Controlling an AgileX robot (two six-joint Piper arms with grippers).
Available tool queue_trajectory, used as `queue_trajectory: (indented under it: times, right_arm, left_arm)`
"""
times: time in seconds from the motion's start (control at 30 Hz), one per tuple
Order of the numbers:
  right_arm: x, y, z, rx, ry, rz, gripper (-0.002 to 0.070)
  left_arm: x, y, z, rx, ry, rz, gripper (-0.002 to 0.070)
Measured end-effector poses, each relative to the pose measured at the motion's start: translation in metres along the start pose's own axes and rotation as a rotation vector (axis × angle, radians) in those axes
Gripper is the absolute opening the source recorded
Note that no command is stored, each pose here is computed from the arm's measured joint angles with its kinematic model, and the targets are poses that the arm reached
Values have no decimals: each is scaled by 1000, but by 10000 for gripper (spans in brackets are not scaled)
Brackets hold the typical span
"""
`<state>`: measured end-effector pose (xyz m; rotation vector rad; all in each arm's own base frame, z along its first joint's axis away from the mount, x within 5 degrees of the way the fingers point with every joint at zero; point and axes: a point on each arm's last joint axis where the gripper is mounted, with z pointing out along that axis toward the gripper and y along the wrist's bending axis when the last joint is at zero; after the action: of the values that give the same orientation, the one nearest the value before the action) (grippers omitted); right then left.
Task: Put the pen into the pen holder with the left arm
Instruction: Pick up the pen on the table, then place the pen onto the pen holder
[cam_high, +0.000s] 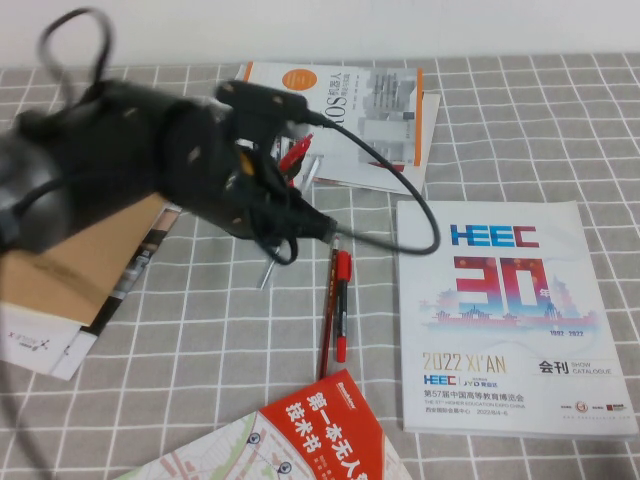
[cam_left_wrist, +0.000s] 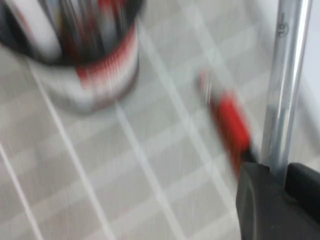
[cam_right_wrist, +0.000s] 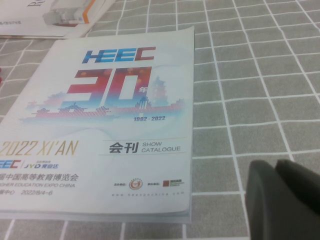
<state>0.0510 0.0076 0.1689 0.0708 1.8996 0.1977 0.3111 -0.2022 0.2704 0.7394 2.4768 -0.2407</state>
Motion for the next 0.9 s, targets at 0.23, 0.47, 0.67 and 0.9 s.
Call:
queue_trajectory:
  times: [0.23, 0.47, 0.67, 0.9]
  right_arm:
    - [0, 0, 0, 0, 0, 0, -13]
    - [0, 0, 0, 0, 0, 0, -13]
    - [0, 0, 0, 0, 0, 0, -13]
    - [0, 0, 0, 0, 0, 0, -13]
  left_arm:
    - [11, 1, -27, -22, -605, 0, 48]
    - [7, 15, -19, -68, -952, -23, 48]
    - [9, 45, 7, -104, -1003, -136, 47]
    - [7, 67, 36, -92, -972, -211, 47]
